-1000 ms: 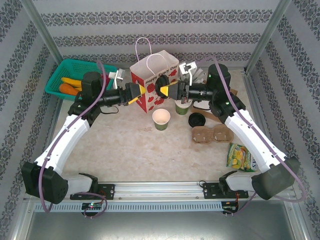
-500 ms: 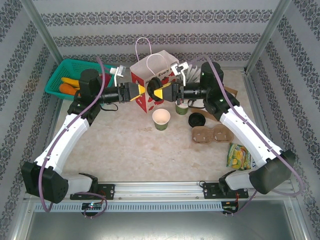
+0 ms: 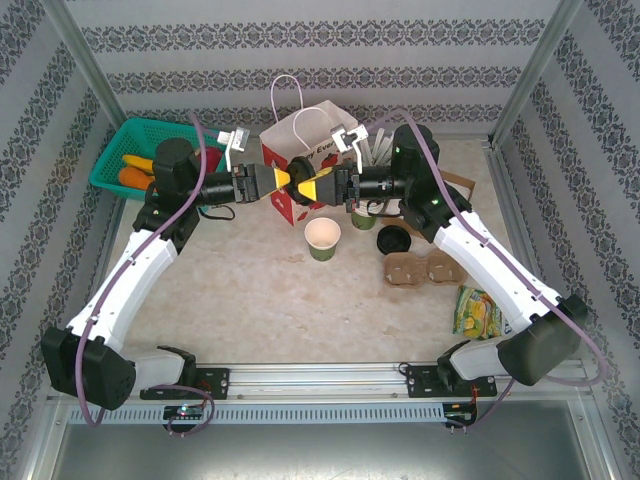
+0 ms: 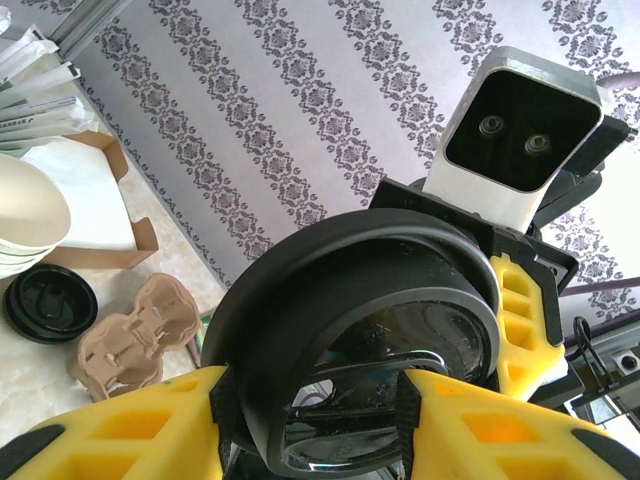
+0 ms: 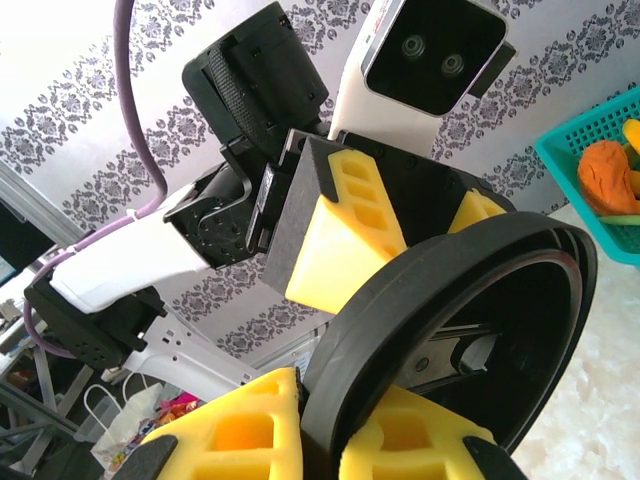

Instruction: Pack the takeout coffee

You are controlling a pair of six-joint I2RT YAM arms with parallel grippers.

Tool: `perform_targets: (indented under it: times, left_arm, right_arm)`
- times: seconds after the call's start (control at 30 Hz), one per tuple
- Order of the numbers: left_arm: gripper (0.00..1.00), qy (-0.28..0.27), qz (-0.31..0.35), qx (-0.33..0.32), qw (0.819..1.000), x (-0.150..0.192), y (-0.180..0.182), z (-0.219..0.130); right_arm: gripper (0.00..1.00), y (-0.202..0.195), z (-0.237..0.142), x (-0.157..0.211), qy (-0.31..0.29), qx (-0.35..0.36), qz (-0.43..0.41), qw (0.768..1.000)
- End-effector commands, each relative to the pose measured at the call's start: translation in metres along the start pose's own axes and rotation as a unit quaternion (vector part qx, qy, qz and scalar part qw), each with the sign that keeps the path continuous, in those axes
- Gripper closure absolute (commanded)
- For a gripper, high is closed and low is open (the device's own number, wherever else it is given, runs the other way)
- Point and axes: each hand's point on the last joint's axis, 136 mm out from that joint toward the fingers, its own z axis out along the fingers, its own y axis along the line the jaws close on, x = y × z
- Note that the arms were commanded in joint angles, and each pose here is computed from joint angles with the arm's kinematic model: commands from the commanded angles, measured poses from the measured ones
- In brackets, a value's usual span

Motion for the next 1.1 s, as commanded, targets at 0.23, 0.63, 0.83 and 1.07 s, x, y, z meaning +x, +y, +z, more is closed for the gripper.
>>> perform_targets:
  times: [0.23, 0.63, 0.83, 1.07]
  left_arm:
    - [0.62, 0.009, 0.075, 0.043, 0.996, 0.007, -0.034, -0.002]
    - [0.89, 0.022, 0.102, 0.053, 0.993, 0.011, -0.042, 0.004]
    - [1.00, 0.018, 0.111, 0.044, 0.993, 0.012, -0.040, 0.004]
    - [1.00, 0.009, 0.119, 0.012, 0.993, 0.012, -0.032, 0.001]
  right_arm:
    - [1.00, 0.028, 0.000, -0.021, -0.031, -0.023, -0.037, 0.999]
    - [1.00, 0.032, 0.006, -0.016, -0.025, -0.034, -0.032, 0.999]
    - [1.00, 0.028, 0.004, -0.013, -0.026, -0.026, -0.030, 0.999]
    - [0.77, 0.014, 0.001, -0.015, -0.035, 0.004, -0.025, 0.999]
